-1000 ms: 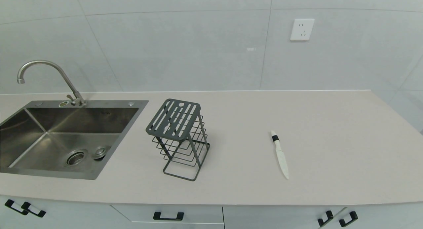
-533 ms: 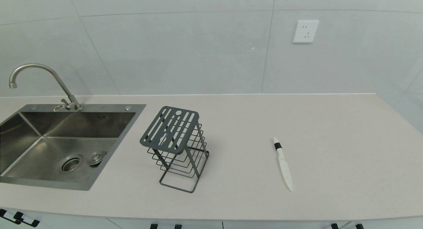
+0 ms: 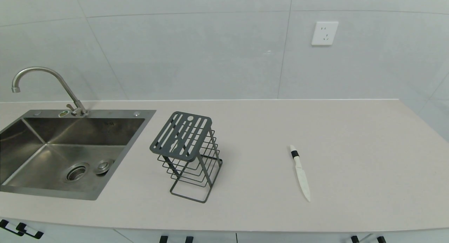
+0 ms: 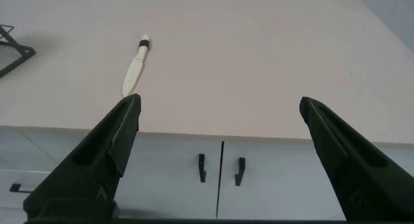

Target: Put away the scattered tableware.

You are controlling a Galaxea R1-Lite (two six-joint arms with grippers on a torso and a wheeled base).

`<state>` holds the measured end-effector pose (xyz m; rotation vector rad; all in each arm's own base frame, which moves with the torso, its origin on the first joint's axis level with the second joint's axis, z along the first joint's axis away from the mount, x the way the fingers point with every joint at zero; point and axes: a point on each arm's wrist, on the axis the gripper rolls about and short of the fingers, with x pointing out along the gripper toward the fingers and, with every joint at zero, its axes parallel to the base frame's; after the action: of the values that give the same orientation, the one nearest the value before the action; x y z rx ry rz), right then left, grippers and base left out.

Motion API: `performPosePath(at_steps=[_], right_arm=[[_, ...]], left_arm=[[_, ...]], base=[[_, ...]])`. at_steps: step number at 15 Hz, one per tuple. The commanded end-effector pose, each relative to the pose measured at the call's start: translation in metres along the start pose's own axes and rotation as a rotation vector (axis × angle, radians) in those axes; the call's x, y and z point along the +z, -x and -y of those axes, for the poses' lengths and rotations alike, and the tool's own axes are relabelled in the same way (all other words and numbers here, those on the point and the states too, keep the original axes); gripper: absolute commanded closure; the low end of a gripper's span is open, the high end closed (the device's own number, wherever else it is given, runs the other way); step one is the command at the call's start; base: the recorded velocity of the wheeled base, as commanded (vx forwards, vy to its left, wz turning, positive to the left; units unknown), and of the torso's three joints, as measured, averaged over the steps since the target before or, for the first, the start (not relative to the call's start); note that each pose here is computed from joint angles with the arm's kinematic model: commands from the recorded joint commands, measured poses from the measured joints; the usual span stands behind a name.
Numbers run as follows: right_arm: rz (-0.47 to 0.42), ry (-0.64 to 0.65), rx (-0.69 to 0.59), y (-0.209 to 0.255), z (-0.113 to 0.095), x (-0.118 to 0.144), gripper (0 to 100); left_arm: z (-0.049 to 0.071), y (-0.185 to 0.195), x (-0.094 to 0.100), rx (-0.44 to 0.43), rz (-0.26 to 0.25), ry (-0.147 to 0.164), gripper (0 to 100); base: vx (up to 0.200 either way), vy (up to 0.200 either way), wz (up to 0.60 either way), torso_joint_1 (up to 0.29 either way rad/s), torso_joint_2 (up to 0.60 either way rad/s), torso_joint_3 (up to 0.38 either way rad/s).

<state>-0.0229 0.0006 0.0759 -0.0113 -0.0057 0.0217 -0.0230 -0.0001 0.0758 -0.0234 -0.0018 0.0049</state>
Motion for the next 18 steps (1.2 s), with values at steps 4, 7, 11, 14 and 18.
performPosePath(at_steps=[4,7,11,14,18], right_arm=[[-0.001,0.001,0.0,-0.0001,0.0,0.0001,0],[-0.001,0.003,0.003,-0.0001,-0.0001,0.0001,0],[-0.001,0.003,0.003,-0.0001,-0.0001,0.0001,0],[-0.001,0.006,0.006,-0.0001,-0.0001,0.0001,0],[0.019,0.012,0.012,-0.0001,-0.0002,0.0021,0]], left_arm=[[0.0,-0.0001,0.0,0.003,-0.002,0.004,0],[0.0,-0.0001,0.0,0.001,-0.002,-0.007,0],[0.0,-0.0001,0.0,0.001,-0.002,0.001,0],[0.0,-0.0001,0.0001,0.001,0.0,0.0,0],[0.0,-0.0001,0.0001,0.001,0.0,0.0,0]], base=[[0.0,0.0,0.0,0.0,0.0,0.0],[0.0,0.0,0.0,0.075,0.0,0.088],[0.0,0.0,0.0,0.263,-0.01,0.234],[0.0,0.0,0.0,0.308,-0.06,0.245],[0.0,0.0,0.0,0.113,-0.02,0.082]])
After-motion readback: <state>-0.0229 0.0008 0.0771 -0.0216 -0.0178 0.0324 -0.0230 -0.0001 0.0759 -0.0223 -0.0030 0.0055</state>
